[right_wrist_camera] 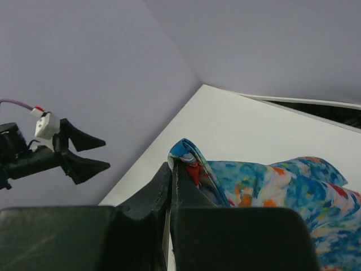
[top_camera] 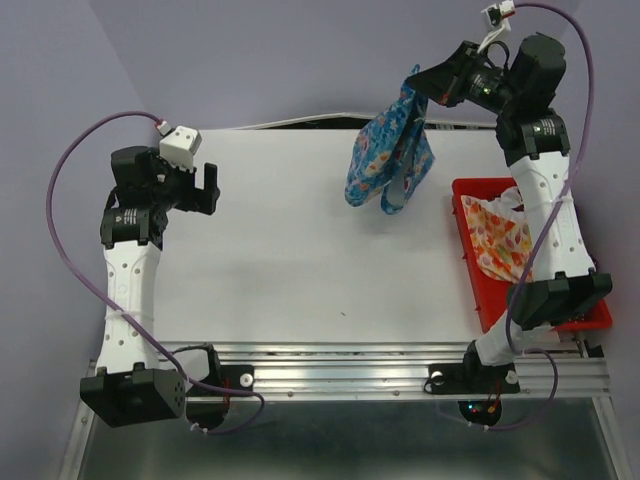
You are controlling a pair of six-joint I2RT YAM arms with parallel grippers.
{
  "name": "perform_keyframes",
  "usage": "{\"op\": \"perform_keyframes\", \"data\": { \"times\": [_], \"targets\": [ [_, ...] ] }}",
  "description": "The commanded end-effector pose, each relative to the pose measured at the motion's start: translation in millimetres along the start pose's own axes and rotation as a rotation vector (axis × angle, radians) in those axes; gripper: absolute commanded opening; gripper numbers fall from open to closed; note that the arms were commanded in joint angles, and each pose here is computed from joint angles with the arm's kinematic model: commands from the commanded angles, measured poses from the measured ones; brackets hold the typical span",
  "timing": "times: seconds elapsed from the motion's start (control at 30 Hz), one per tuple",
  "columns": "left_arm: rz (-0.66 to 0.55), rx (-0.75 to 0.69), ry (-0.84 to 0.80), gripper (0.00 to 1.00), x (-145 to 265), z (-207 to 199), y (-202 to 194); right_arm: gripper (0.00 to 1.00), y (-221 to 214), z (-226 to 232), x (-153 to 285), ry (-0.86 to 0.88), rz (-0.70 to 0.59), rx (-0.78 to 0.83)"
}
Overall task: Fold and stack the skirts
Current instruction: Move the skirt to the center of the board
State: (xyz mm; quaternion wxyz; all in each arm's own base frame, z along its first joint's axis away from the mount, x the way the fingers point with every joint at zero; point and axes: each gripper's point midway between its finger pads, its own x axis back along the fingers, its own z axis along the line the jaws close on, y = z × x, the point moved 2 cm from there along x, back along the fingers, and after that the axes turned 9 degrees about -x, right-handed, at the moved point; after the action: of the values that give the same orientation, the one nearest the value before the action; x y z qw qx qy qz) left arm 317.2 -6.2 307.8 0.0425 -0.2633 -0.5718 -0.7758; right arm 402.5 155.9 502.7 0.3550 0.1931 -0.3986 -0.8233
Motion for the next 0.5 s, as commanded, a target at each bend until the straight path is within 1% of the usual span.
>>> {"op": "perform_keyframes", "data": {
  "times": [0.0,0.03,0.07,0.13,0.17,0.2,0.27,0.3,0.37,0.4,0.43,0.47],
  "targets": [
    [-0.079,-0.035,-0.058,0.99,9,-7,20,0.01,1,52,-3,0.180,-0.016,0.017],
    [-0.084,-0.064,-0.080,0.99,9,-10,19,0.01,-8,47,-5,0.170,-0.001,0.003],
    [-0.082,-0.076,-0.094,0.99,9,-12,17,0.01,-33,20,-11,0.119,0.045,-0.054],
    [-0.081,-0.122,-0.164,0.99,6,-24,8,0.01,-55,4,-8,0.086,0.070,-0.088],
    [-0.086,-0.139,-0.189,0.99,7,-29,4,0.01,-84,-22,-10,0.041,0.117,-0.146],
    [-0.088,-0.156,-0.214,0.99,6,-34,0,0.01,-97,-33,-9,0.017,0.134,-0.173],
    [-0.080,-0.202,-0.288,0.99,-3,-52,-16,0.01,-119,-52,-7,-0.034,0.151,-0.218],
    [-0.069,-0.217,-0.304,0.98,-9,-60,-28,0.01,-141,-71,-6,-0.083,0.180,-0.264],
    [-0.068,-0.248,-0.326,0.98,-17,-74,-38,0.01,-160,-92,-5,-0.138,0.195,-0.300],
    [-0.105,-0.311,-0.377,0.97,-21,-97,-33,0.01,-170,-101,-4,-0.170,0.208,-0.321],
    [-0.061,-0.329,-0.372,0.95,-29,-105,-48,0.01,-185,-113,-1,-0.211,0.224,-0.348],
    [-0.058,-0.356,-0.376,0.94,-33,-114,-50,0.01,-192,-124,0,-0.247,0.224,-0.346]
  ]
}}
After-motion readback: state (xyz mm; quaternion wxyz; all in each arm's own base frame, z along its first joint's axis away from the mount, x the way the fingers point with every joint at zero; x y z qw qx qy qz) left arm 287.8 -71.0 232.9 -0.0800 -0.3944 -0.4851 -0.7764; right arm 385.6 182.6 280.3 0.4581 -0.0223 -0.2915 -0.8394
